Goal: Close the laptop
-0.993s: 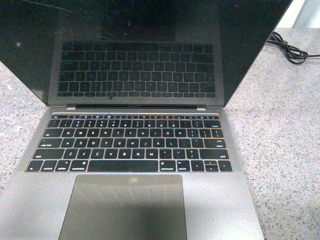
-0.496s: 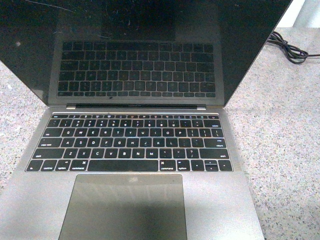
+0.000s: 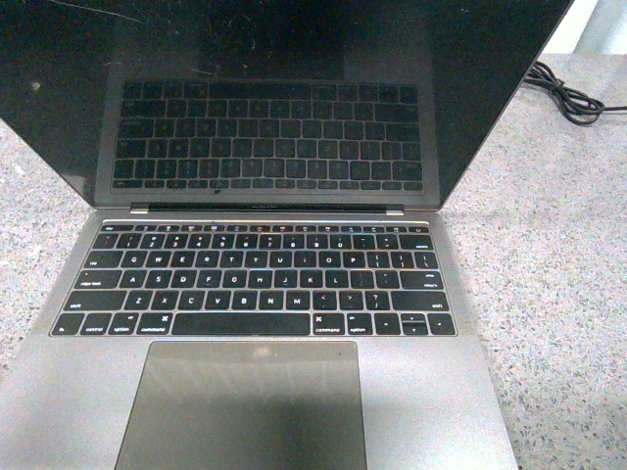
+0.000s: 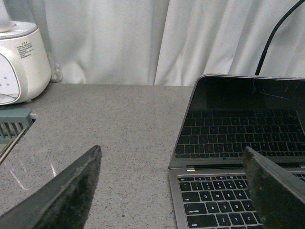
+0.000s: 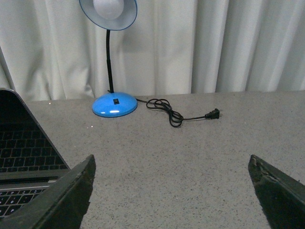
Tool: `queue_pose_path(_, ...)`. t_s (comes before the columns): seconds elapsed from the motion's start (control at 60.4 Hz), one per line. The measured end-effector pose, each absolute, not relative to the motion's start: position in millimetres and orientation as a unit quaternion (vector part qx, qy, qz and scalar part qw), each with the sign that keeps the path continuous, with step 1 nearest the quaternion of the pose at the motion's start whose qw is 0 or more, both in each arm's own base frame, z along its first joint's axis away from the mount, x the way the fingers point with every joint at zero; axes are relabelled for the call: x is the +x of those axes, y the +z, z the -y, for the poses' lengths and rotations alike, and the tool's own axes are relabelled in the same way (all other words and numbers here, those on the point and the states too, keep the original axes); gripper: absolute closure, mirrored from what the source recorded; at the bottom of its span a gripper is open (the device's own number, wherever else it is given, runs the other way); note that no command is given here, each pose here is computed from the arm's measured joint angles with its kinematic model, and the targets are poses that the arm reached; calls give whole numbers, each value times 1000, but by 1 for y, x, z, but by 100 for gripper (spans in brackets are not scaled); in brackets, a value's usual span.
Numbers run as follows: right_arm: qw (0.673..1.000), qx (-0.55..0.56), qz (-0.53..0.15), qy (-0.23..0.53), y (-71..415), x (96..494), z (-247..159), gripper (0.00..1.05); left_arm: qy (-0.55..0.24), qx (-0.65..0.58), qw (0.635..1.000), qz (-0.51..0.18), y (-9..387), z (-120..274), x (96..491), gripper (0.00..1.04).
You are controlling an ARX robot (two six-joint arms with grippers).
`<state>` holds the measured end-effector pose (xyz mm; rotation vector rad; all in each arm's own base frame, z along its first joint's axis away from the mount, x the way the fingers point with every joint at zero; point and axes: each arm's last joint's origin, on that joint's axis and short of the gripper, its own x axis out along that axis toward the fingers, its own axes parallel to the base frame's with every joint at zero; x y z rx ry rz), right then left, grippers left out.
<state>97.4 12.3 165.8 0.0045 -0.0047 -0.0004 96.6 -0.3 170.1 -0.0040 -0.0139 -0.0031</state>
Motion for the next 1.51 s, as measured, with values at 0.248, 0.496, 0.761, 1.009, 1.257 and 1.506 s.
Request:
queue_pose_path(0.248, 1000, 2, 2, 0, 166, 97, -12, 60, -2, -2, 1000, 7, 170, 0, 97, 64)
queue_pose_path(0.496, 972, -17, 56, -227, 185, 99, -31, 103, 88, -83, 990, -76, 161, 6, 98, 101)
queue_pose_path(0.761, 979, -76, 5, -191, 175, 98, -35, 104, 62, -92, 993, -45, 185, 8, 98, 101)
queue_pose_path(1.009, 988, -109, 13, -104, 202, 130, -19, 104, 19, -79, 996, -31, 220, 18, 111, 101)
queue_pose_path(1.257, 981, -191, -10, -17, 235, 195, -4, 104, -9, -61, 998, -32, 261, 29, 153, 101)
queue_pose_path(1.506, 967, -226, -29, 114, 272, 256, -18, 104, -68, -22, 997, -33, 287, 44, 193, 101)
